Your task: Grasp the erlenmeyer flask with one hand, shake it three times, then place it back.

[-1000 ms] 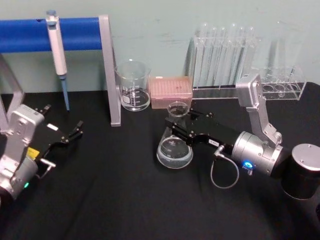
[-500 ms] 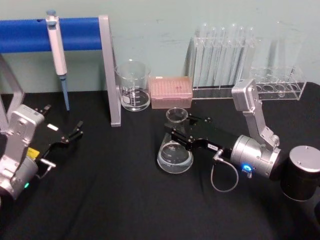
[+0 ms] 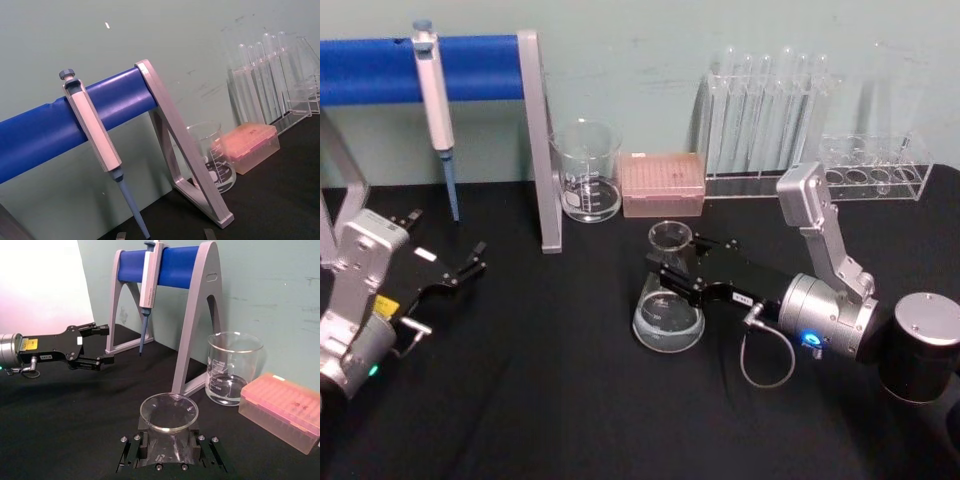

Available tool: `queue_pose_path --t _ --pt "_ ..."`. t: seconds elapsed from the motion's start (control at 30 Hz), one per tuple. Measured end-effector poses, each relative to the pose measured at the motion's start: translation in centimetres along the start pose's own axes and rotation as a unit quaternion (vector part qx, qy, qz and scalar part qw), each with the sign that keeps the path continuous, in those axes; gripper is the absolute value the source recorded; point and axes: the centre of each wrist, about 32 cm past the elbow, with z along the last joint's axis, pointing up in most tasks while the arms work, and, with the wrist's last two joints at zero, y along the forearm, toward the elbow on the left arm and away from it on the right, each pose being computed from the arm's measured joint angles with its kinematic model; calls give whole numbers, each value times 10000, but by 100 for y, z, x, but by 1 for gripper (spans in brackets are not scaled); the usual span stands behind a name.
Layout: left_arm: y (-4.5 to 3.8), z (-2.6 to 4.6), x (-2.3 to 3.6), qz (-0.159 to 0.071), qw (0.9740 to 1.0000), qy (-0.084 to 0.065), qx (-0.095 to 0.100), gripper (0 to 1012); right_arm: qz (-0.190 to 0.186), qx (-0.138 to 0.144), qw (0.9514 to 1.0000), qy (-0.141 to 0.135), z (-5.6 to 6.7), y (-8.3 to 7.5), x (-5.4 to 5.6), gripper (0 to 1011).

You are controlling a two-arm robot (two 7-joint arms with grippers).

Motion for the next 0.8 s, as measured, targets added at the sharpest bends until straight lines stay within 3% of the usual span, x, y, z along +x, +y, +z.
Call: queue_pose_path --t 0.8 --pt "0 0 0 0 10000 0 0 1001 -7 -87 9999 75 -8 -4 7 451"
